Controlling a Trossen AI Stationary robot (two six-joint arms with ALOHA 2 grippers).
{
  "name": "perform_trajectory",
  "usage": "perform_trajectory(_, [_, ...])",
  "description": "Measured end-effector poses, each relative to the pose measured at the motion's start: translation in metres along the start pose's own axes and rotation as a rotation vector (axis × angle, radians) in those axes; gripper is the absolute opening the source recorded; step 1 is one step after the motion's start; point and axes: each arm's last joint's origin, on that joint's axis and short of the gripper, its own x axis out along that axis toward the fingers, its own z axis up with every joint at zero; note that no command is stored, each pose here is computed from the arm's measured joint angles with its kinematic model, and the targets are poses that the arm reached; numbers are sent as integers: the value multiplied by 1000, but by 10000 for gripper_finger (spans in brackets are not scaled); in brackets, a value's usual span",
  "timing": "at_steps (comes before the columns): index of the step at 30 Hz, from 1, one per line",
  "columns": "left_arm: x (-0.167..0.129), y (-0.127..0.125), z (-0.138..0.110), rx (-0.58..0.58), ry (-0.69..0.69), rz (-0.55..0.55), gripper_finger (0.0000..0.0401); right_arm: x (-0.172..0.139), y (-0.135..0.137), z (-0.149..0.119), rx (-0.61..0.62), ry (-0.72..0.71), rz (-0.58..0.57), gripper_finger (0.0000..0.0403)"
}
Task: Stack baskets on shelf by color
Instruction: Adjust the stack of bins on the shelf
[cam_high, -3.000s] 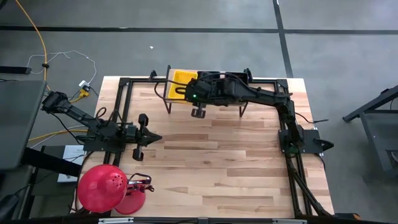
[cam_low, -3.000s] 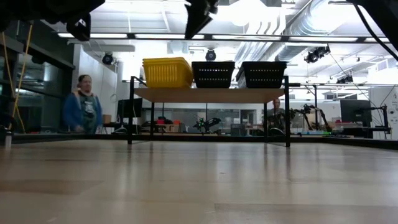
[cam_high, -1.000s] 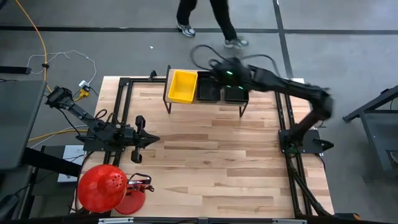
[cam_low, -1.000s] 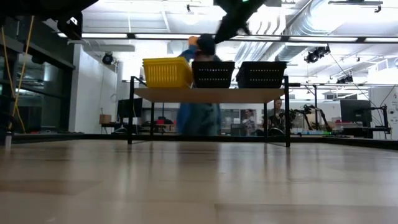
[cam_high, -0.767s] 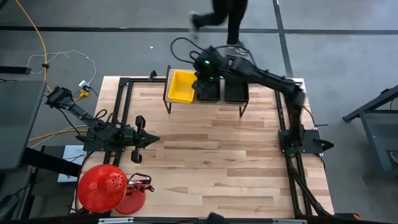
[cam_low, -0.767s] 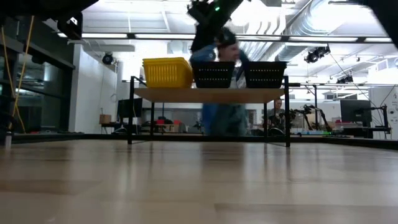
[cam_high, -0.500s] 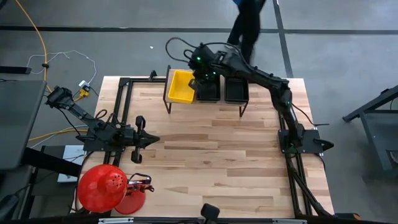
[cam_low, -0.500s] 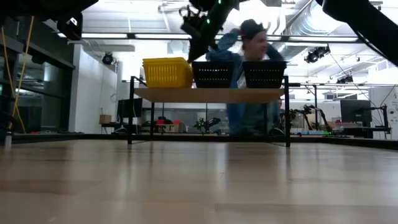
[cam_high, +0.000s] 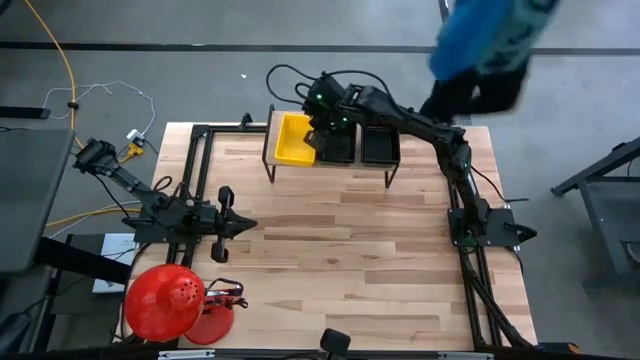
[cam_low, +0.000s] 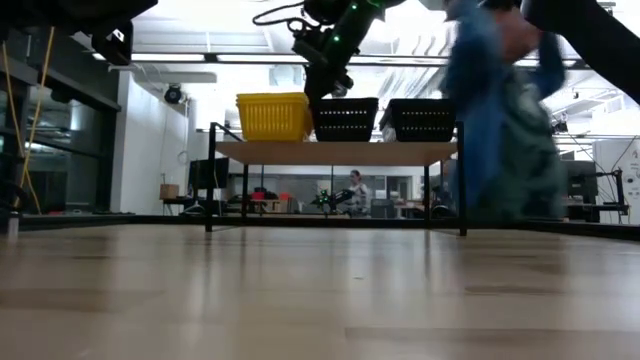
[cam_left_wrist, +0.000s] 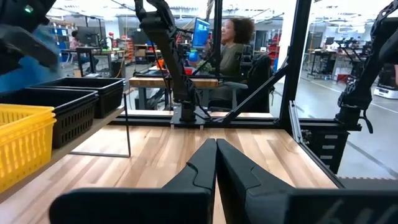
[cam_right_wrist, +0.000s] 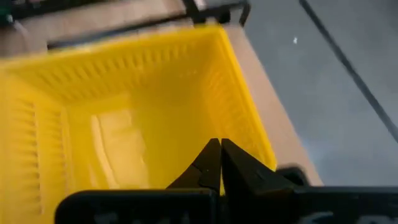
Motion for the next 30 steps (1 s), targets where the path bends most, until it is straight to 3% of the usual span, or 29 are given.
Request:
perform_trajectory(6, [0, 0, 0, 0, 0, 0, 0, -3, -1, 3, -21, -19, -83, 0])
perform_trajectory(12, [0, 0, 0, 1, 1, 0, 0, -15, -3, 0, -14, 30, -259, 0])
perform_trajectory(18, [0, 0, 0, 0, 1, 0, 0, -10, -1, -13, -18, 134, -177, 0])
perform_trajectory(30, [0, 0, 0, 0, 0, 0, 0, -9, 5, -11, 3, 111, -100, 0])
